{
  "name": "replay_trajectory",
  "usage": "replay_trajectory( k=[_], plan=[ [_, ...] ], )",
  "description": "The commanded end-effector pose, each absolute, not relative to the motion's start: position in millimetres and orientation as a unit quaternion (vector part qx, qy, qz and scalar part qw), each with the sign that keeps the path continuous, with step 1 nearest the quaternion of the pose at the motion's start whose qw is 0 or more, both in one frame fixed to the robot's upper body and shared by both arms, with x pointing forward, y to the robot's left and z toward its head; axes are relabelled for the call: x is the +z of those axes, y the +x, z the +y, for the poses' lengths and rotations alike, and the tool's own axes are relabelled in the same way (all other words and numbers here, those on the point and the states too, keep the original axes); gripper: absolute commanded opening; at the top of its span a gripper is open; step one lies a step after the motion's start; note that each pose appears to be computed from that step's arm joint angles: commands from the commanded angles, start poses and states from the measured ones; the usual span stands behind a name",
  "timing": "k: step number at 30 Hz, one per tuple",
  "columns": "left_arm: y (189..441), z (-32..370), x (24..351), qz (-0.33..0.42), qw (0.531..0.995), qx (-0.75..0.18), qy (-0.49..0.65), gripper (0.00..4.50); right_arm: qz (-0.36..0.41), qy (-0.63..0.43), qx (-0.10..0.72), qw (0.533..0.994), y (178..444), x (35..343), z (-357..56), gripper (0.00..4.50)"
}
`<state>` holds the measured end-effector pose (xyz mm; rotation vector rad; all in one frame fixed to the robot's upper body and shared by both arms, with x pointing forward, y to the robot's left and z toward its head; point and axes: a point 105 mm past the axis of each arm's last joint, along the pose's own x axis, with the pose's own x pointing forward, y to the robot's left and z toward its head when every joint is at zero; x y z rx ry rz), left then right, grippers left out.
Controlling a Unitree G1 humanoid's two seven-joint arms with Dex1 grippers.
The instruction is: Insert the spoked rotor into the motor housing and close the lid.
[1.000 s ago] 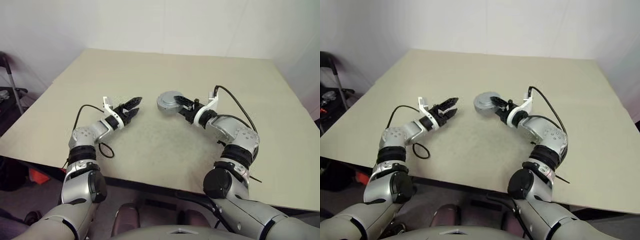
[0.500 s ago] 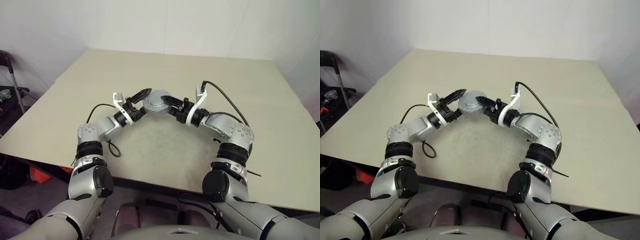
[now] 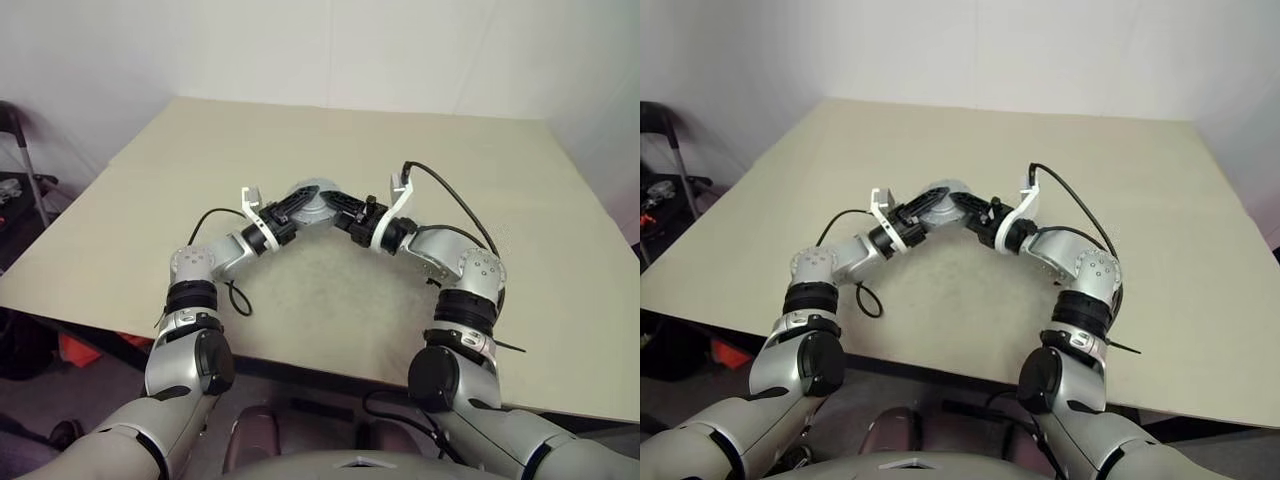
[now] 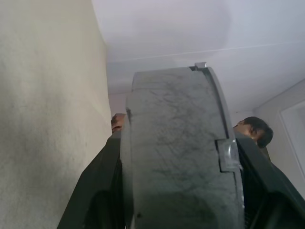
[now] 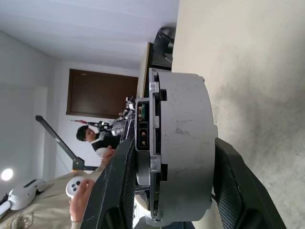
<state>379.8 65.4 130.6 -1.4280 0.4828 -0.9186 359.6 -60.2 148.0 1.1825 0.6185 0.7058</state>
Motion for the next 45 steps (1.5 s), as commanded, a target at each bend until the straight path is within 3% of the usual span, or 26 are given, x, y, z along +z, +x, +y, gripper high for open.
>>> replay_trajectory(
  k=[1, 6, 9, 13, 19, 23, 30, 43, 44, 45],
  plan=[
    [385.1, 70.1, 145.4, 0.188, 0.649, -0.411, -0.612, 2.24, 0.245, 0.532, 0.332, 0.74, 361.6, 167.5, -65.7, 2.14],
    [385.8, 69.6, 142.0, 0.192, 0.654, -0.405, -0.61, 2.24, 0.241, 0.516, 0.321, 0.757, 364.2, 164.4, -68.9, 2.14],
    [386.6, 70.1, 140.5, 0.191, 0.658, -0.402, -0.608, 2.24, 0.228, 0.503, 0.306, 0.775, 368.2, 161.0, -74.2, 3.16],
    [390.2, 75.9, 136.1, 0.184, 0.672, -0.386, -0.605, 2.24, 0.194, 0.439, 0.223, 0.849, 386.3, 149.6, -95.7, 4.47],
    [402.2, 99.7, 131.3, 0.143, 0.712, -0.339, -0.598, 2.24, 0.167, 0.406, 0.176, 0.881, 395.9, 139.8, -110.7, 4.47],
    [420.9, 157.8, 127.3, 0.079, 0.769, -0.23, -0.591, 2.24, 0.157, 0.399, 0.182, 0.885, 393.6, 140.9, -116.9, 4.47],
    [420.9, 220.6, 105.3, 0.057, 0.801, -0.102, -0.587, 2.24, 0.153, 0.394, 0.183, 0.888, 394.7, 140.9, -122.7, 4.47],
    [418.9, 250.8, 68.9, 0.085, 0.816, 0.027, -0.571, 2.24, 0.163, 0.386, 0.195, 0.887, 397.4, 138.9, -113.2, 4.47],
    [418.1, 254.6, 67.4, 0.085, 0.819, 0.035, -0.566, 2.89, 0.164, 0.387, 0.195, 0.886, 397.7, 138.3, -113.1, 4.5],
    [417.2, 258.2, 66.7, 0.084, 0.822, 0.04, -0.562, 3.1, 0.167, 0.387, 0.194, 0.886, 398.2, 137.5, -113.0, 4.5]
  ],
)
